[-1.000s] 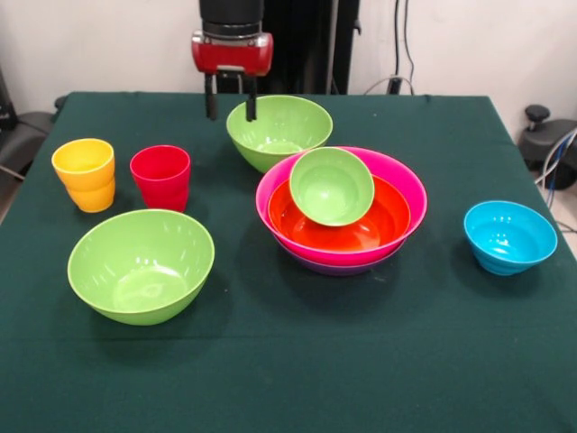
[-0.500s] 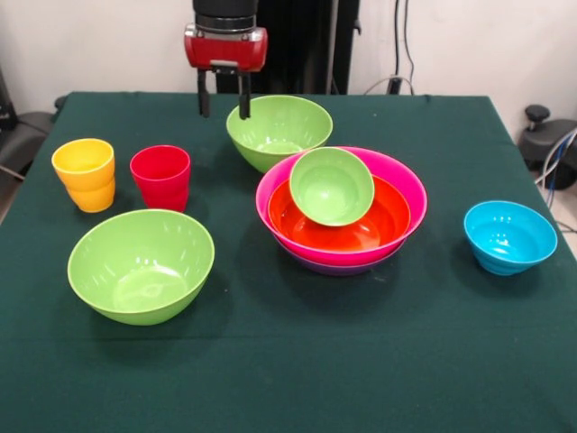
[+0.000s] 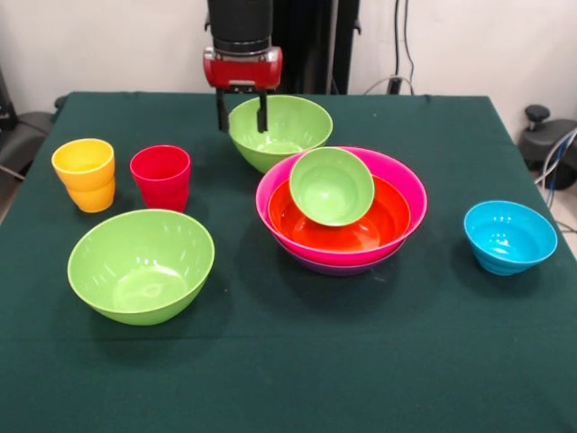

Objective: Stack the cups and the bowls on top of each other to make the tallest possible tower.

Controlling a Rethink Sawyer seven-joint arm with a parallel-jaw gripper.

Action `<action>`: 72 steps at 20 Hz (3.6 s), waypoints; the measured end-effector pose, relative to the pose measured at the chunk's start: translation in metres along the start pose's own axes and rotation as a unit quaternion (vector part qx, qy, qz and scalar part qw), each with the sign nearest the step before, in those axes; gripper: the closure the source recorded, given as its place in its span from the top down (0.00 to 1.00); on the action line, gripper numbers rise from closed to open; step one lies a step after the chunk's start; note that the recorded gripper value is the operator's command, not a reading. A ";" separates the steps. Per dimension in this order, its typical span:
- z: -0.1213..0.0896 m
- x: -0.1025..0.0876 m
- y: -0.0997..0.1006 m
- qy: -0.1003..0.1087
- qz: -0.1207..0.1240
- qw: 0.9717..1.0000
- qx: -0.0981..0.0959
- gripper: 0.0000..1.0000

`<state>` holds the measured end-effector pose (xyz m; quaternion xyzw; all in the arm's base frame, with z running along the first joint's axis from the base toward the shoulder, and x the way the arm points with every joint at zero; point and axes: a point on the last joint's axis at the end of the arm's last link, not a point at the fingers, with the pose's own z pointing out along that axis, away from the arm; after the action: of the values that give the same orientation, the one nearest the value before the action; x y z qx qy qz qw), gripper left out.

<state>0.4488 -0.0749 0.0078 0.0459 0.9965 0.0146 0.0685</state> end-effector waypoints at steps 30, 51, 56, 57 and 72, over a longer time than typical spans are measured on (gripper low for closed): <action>0.024 -0.008 -0.016 -0.001 0.010 1.000 -0.001 1.00; -0.005 -0.024 -0.002 -0.018 -0.018 1.000 0.014 1.00; 0.012 -0.011 0.010 0.003 -0.027 1.000 0.009 1.00; 0.018 -0.008 0.013 0.007 -0.029 1.000 0.007 1.00; 0.060 0.025 0.012 0.042 -0.017 0.999 -0.010 1.00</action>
<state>0.4334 -0.0590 -0.0546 0.0273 0.9989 0.0250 0.0275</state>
